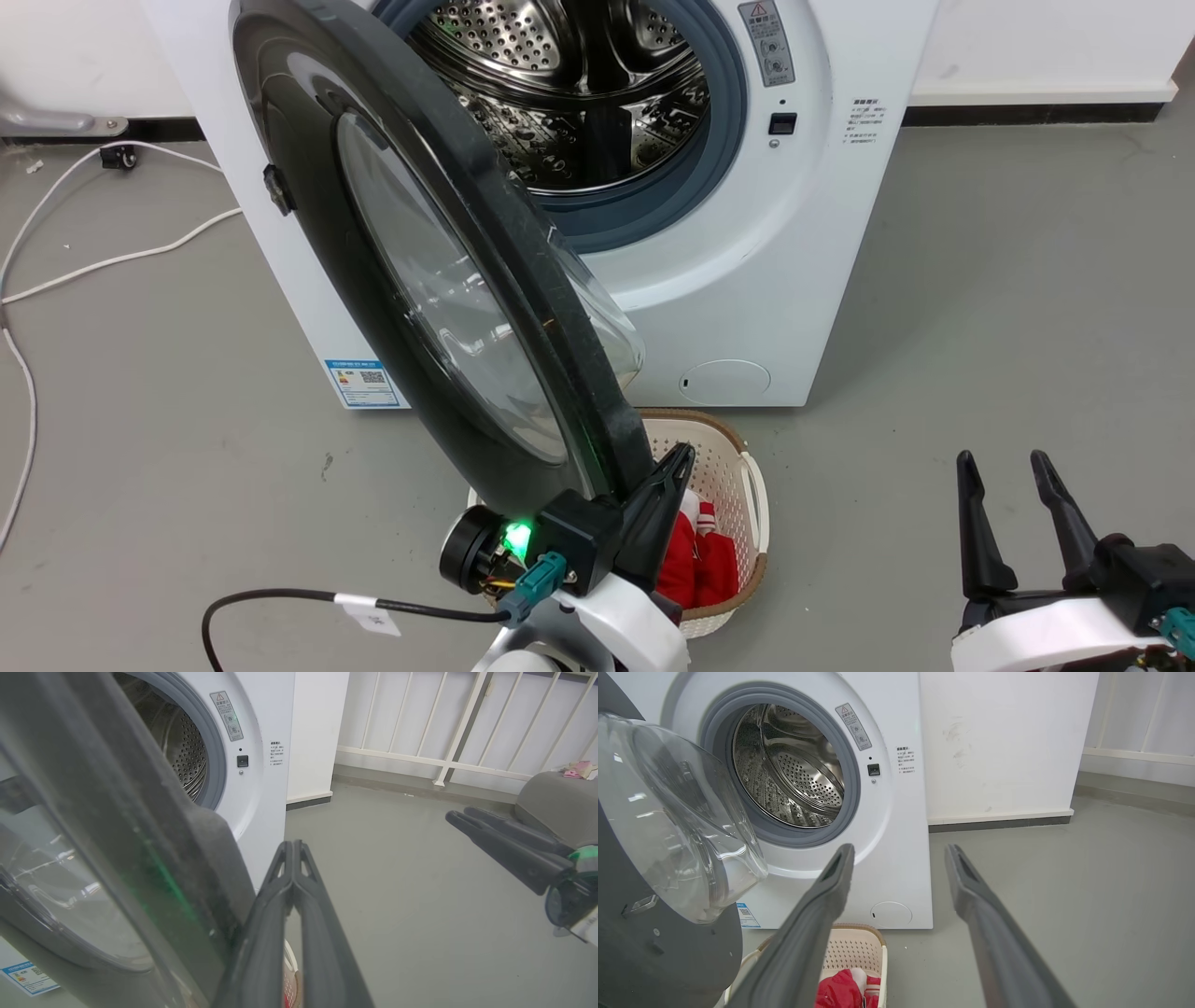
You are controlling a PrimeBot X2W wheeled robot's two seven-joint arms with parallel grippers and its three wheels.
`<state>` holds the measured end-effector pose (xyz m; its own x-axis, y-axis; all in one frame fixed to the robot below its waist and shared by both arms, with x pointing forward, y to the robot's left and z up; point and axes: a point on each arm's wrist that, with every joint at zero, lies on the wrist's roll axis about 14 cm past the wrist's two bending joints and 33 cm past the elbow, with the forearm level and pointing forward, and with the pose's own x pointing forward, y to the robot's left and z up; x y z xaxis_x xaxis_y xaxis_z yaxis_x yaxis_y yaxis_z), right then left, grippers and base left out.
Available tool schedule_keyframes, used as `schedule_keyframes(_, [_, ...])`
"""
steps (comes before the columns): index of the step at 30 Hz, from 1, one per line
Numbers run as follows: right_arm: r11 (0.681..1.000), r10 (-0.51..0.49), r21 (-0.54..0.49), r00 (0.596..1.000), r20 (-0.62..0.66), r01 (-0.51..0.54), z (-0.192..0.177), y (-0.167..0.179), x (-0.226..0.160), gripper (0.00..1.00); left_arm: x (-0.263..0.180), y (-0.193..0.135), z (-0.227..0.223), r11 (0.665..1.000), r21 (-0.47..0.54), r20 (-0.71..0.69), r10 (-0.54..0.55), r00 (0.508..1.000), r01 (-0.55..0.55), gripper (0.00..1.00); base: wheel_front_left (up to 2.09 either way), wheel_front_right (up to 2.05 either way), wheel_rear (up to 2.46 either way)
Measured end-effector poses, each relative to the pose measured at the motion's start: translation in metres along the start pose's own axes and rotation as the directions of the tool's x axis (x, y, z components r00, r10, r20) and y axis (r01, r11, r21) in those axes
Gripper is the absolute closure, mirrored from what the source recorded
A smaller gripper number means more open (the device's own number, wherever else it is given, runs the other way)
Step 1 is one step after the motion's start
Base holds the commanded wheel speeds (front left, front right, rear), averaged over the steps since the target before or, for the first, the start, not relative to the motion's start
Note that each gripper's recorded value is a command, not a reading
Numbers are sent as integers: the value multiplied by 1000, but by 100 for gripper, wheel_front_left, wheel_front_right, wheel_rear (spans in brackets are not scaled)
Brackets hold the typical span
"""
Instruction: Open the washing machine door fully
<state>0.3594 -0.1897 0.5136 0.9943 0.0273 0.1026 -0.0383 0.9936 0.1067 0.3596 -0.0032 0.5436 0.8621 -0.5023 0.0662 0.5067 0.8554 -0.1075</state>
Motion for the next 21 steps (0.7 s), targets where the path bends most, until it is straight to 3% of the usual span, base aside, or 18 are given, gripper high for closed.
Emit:
schedule_keyframes(10, [1000, -6, 11, 1000, -19, 6, -5, -1, -1, 0, -15, 11, -1, 999, 21, -7, 49, 999, -49, 100, 0, 0, 0])
schedule_keyframes(21, [1000, 10, 23, 999, -32, -9, -11, 4, 7, 0, -57, 45, 9, 975, 44, -25, 219, 975, -218, 100, 0, 0, 0])
